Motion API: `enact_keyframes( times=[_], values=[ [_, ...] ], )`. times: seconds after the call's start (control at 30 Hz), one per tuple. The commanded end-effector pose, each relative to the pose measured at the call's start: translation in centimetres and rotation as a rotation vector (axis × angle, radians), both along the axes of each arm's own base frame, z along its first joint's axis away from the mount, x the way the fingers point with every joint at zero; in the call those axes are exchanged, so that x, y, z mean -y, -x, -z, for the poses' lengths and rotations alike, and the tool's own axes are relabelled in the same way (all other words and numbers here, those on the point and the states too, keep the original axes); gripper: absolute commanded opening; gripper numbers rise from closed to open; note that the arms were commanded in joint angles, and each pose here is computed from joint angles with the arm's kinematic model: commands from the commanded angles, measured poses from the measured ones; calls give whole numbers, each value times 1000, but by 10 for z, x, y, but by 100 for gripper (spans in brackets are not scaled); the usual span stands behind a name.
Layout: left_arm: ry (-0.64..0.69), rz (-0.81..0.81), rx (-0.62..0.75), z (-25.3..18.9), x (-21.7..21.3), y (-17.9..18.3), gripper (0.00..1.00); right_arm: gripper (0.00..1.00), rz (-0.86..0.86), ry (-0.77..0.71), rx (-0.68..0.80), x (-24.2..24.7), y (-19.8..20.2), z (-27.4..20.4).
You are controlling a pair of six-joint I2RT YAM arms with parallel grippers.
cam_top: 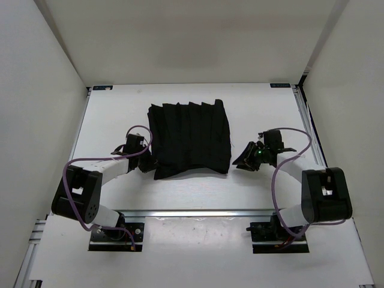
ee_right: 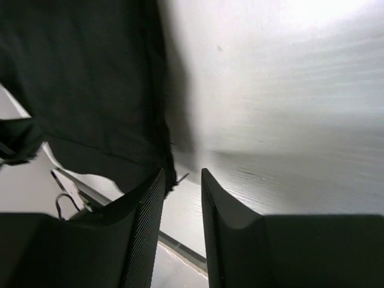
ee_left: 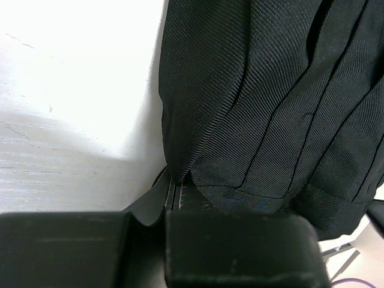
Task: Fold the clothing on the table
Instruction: Fold the skirt
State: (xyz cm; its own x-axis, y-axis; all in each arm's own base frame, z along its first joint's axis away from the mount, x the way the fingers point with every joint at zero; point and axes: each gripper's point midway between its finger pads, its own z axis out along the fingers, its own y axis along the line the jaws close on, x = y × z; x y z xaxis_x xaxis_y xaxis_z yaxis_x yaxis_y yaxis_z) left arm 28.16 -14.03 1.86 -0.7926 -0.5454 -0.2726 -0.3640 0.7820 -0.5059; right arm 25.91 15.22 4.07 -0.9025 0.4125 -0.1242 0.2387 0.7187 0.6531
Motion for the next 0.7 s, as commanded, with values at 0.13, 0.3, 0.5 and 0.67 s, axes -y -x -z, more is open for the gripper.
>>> enact_keyframes(
  times=[0.13,0.3,0.5,0.67],
  values=[
    [-11,9,16,-4,-3,4,0,39,10,-57,57,-8,-13,-11],
    [-16,8,1,-2,-4,5,0,38,-67,-93,-33,-29,-1,8],
    [-15,-3,0,-1,-7,6,0,38,-123,-141,-107,-45,17,24],
    [-9,-8,0,0,-9,9,0,36,-93,-160,-29,-39,6,11]
  ],
)
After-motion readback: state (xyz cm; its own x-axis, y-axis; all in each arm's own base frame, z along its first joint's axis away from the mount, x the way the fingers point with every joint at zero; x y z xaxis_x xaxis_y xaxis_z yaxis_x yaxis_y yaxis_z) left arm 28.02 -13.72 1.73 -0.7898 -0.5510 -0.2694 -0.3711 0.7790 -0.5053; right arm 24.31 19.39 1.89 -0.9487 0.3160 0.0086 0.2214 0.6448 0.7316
